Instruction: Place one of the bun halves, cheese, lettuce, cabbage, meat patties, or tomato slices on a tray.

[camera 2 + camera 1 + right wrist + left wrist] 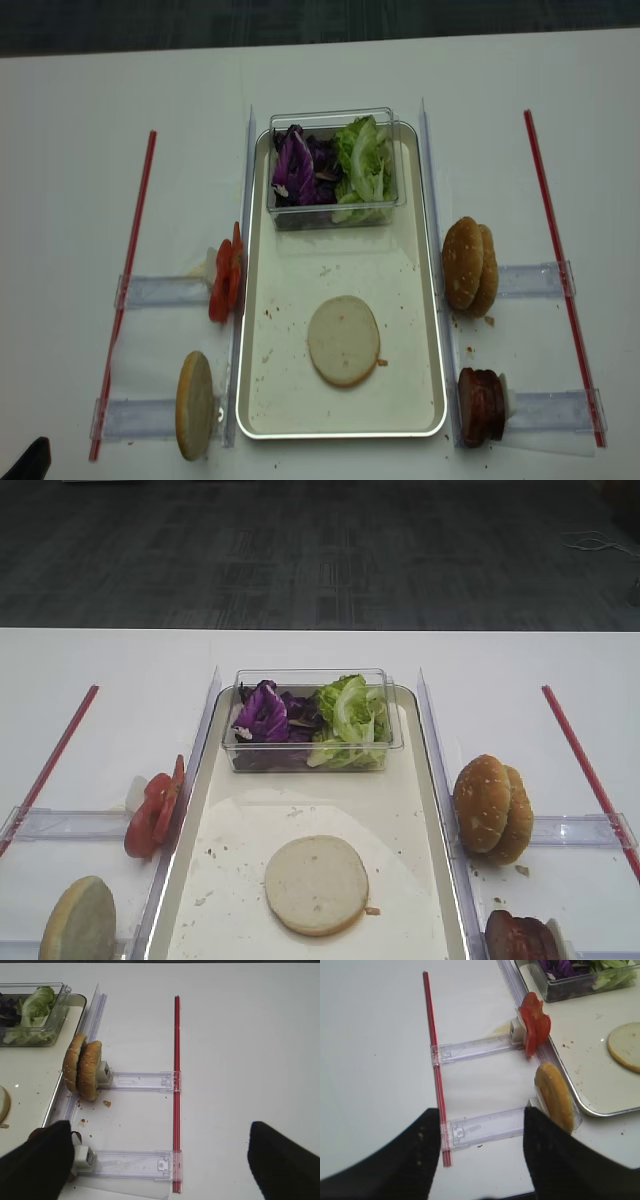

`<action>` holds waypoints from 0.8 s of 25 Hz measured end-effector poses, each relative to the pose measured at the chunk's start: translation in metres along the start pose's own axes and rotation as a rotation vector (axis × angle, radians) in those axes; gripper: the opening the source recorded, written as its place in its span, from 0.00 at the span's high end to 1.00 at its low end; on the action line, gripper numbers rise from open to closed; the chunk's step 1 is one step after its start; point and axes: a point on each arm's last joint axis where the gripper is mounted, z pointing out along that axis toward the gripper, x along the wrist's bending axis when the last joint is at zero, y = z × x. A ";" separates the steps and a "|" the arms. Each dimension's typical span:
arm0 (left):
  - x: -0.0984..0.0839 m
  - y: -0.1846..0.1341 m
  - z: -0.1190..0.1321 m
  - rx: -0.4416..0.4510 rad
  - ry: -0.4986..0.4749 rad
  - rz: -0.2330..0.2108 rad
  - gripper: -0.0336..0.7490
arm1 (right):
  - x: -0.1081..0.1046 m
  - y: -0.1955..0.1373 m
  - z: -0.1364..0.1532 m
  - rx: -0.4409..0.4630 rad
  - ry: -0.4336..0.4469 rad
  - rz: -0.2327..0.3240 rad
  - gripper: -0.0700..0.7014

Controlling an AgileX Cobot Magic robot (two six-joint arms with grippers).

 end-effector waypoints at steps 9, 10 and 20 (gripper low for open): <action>0.000 0.000 0.000 -0.002 0.000 -0.002 0.47 | 0.000 0.000 0.000 0.000 0.000 0.000 0.01; 0.000 0.000 0.000 -0.002 0.000 -0.004 0.47 | 0.000 0.000 0.000 0.000 0.000 0.006 0.01; 0.000 0.000 0.000 -0.003 0.000 -0.010 0.24 | 0.000 0.000 0.000 0.000 0.000 0.000 0.01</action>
